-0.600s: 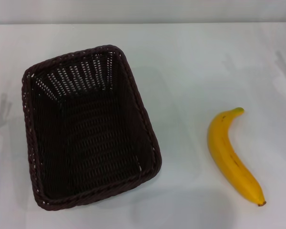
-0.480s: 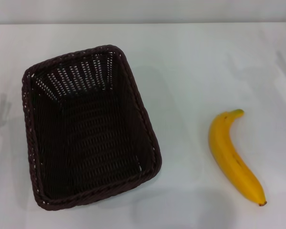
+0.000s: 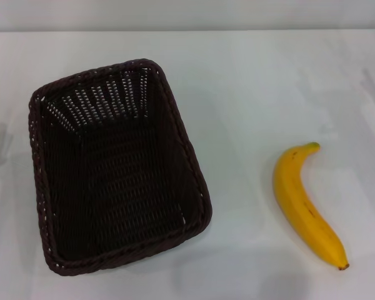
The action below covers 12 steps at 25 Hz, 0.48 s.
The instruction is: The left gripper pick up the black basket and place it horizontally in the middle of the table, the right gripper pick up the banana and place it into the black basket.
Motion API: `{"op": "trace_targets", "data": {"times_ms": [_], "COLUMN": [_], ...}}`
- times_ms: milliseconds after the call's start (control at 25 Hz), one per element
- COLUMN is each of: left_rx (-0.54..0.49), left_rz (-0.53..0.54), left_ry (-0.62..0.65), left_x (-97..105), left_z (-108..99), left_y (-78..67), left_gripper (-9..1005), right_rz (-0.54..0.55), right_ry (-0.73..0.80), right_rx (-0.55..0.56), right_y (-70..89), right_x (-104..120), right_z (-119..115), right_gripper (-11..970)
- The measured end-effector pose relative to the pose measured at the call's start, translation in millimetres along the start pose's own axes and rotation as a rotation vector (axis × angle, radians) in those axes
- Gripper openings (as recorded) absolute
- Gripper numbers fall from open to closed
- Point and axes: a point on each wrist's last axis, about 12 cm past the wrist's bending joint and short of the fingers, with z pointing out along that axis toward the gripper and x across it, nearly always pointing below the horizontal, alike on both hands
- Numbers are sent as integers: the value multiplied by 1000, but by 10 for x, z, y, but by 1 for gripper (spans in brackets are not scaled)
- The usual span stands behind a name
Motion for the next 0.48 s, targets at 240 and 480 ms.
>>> {"op": "trace_targets", "data": {"times_ms": [240,480], "left_rx": [-4,-7], "left_rz": [2,5], "left_ry": [4,-4], "left_x": [1,-12], "left_z": [-3,-3], "left_y": [11,21], "left_gripper": [875,875], "right_rz": [1,2], "right_ry": [6,8], "right_rx": [1,2], "right_y": [-1,-4], "right_x": [15,22], "right_z": [-19,-29], "right_gripper": [859,859]}}
